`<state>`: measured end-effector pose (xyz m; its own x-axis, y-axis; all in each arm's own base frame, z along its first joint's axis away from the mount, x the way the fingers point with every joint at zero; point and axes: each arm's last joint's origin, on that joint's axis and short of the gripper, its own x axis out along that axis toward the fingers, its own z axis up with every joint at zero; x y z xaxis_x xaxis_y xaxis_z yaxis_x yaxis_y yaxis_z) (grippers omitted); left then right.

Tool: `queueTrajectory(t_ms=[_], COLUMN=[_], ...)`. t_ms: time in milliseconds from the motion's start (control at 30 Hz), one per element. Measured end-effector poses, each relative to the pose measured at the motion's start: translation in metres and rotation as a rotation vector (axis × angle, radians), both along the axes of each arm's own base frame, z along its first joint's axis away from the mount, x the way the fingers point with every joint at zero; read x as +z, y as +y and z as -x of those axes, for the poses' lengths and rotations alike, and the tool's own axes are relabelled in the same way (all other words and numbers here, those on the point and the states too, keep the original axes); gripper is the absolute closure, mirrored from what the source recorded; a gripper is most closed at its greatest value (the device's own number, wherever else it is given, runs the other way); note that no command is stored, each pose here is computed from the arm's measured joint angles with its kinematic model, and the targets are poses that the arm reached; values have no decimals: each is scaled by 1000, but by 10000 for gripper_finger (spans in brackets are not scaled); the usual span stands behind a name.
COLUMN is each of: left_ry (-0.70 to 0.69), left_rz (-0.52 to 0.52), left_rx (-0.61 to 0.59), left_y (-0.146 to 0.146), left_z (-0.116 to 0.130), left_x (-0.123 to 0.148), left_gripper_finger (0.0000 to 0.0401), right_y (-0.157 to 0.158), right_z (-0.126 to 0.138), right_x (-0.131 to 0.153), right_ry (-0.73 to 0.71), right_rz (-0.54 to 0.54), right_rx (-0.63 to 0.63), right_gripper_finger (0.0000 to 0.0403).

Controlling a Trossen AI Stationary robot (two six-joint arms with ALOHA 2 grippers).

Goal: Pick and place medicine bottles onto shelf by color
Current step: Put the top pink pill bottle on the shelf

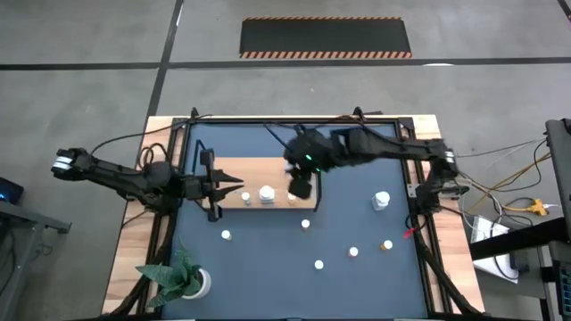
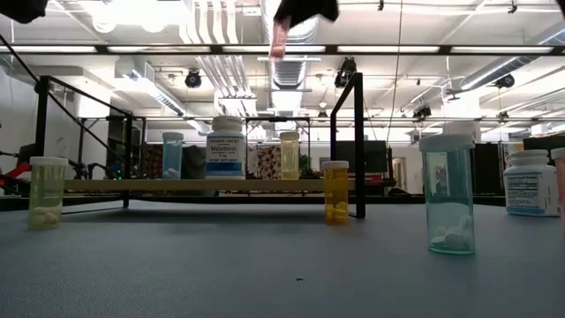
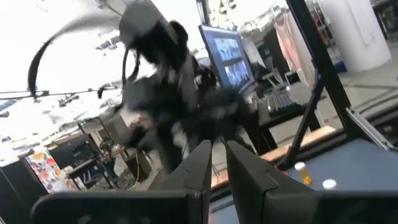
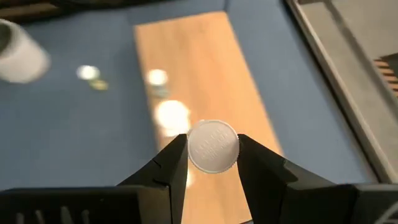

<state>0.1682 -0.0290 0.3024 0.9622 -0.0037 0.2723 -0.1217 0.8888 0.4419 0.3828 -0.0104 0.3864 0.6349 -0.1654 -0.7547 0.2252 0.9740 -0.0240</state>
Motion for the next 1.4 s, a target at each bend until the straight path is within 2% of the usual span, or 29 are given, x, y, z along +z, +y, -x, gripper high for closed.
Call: queueTrajectory(t_ms=[100, 300, 500, 700, 833, 1400], left_ry=[-12, -42, -54, -54, -53, -58], left_rz=[2, 3, 5, 4, 4, 4], left_rx=[0, 0, -1, -1, -1, -1], left_y=[1, 2, 3, 3, 3, 3], left_z=[5, 12, 15, 15, 14, 14], left_x=[-1, -5, -5, -6, -6, -6], left_gripper_finger=[368, 368, 368, 368, 368, 368], right_y=[-23, -64, -87, -96, -96, -96], right_z=[-14, -31, -45, -54, -57, -55], right_x=[-13, -45, -76, -100, -110, -135], right_ry=[42, 117, 171, 254, 281, 331], right_rz=[31, -1, -11, 34, 19, -8], right_rx=[6, -3, -43, 44, 121, 136], right_gripper_finger=[287, 287, 287, 287, 287, 287])
